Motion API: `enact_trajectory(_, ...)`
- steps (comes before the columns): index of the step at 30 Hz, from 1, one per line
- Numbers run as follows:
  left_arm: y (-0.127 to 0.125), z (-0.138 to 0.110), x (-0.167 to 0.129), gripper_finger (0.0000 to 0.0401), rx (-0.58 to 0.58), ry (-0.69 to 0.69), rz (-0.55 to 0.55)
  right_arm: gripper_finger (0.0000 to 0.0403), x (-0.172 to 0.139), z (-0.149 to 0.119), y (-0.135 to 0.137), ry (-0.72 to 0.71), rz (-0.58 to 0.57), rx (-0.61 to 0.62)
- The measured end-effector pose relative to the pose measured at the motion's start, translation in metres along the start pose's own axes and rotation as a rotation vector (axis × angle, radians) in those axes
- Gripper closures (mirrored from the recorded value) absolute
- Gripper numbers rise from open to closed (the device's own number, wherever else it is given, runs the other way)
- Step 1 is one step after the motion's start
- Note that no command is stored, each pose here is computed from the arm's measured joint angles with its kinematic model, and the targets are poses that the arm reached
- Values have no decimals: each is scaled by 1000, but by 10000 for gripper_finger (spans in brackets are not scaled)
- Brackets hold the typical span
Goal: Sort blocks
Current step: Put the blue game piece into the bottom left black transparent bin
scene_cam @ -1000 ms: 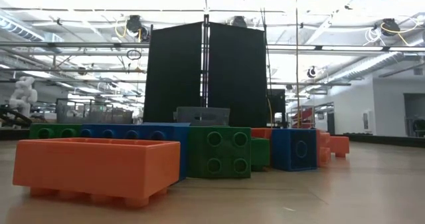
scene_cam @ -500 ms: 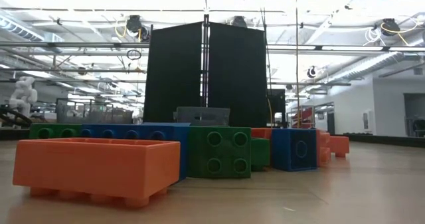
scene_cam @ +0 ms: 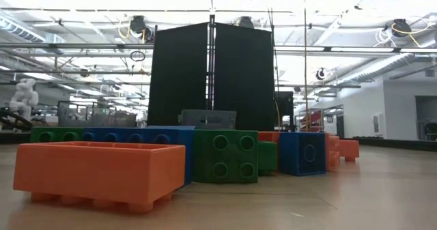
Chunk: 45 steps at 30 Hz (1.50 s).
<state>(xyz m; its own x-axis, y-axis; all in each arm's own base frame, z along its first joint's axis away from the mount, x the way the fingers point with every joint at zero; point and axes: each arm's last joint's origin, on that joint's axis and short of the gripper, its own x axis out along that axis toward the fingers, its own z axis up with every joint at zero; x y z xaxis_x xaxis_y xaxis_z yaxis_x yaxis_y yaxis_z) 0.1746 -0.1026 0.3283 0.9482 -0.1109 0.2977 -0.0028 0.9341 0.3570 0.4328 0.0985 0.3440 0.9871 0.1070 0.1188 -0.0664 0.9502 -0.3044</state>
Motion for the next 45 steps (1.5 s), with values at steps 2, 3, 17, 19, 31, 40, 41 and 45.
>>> enact_trajectory(2, 0, 0, 0, 147, -6, -2, -4, 283, 0, 0, -1, 1, -1, 0)
enact_trajectory(3, 0, 0, 0, 147, -6, -2, -5, 283, 0, 0, -1, 3, 0, -1)
enact_trajectory(17, 0, -1, 1, 274, 6, -18, -41, 283, 0, -1, 0, 6, 5, -2)
enact_trajectory(19, 1, -1, 1, 295, 8, -17, -42, 283, 0, -1, 0, 6, 7, -2)
enact_trajectory(31, 2, -3, 2, 310, 10, -1, -35, 263, 0, -2, 0, 30, 4, -5)
enact_trajectory(40, 3, -6, 2, 310, 21, 62, 32, 102, -5, -6, 7, 160, -26, -40)
enact_trajectory(41, 3, -7, 2, 310, 22, 64, 34, 97, -6, -6, 7, 171, -28, -44)
enact_trajectory(45, 1, -10, 1, 310, 32, 121, 61, 96, -13, -8, 11, 284, -50, -78)
